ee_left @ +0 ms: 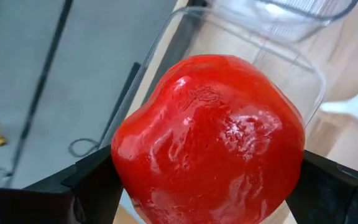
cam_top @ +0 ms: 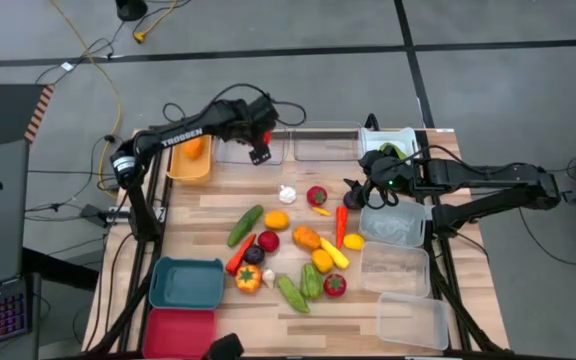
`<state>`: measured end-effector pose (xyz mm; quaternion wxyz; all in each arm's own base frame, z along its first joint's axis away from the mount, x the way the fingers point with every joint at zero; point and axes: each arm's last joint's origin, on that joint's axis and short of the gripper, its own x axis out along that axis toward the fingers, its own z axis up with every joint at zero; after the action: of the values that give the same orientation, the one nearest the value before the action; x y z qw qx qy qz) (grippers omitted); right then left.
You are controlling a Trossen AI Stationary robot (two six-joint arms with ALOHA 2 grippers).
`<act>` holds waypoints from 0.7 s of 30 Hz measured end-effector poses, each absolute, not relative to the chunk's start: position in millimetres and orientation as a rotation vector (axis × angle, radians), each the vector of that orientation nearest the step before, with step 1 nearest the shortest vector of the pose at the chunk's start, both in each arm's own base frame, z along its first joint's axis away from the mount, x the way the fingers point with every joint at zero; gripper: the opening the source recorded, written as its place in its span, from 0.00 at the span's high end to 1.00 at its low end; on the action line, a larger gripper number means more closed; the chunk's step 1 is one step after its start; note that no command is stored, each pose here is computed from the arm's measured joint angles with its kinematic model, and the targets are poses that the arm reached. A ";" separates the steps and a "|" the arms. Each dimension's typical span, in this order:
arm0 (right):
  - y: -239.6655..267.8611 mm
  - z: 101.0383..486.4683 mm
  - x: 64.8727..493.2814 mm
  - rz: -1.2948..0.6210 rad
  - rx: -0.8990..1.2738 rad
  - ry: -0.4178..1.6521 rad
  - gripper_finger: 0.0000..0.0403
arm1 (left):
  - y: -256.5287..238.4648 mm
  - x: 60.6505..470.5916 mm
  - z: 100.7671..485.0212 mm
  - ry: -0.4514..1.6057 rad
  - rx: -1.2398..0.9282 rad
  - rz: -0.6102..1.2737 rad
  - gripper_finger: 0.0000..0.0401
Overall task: Sort produce into baskets
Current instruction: Put the red tomato into the left transparent bin
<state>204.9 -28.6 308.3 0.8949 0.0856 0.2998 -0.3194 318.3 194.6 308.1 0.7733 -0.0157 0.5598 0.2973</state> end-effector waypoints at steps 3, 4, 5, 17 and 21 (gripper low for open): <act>-28.6 308.3 204.9 -0.662 0.177 0.621 0.09 | 200.7 316.7 308.6 1.183 -0.069 0.638 0.13; -28.6 308.3 204.9 -0.662 0.177 0.621 0.09 | 202.1 316.6 308.9 1.172 -0.078 0.645 0.13; -28.5 308.3 204.9 -0.662 0.177 0.621 0.09 | 203.2 316.4 309.2 1.164 -0.087 0.657 0.13; -28.5 308.3 204.9 -0.662 0.177 0.621 0.09 | 205.2 316.4 310.0 1.154 -0.071 0.713 0.09; -28.5 308.3 204.9 -0.662 0.177 0.621 0.09 | 205.2 316.5 309.9 1.155 -0.071 0.713 0.09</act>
<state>204.9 -28.5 308.3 0.8949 0.0856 0.2997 -0.3193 316.5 205.2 309.9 0.7778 -0.0330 0.5341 0.3295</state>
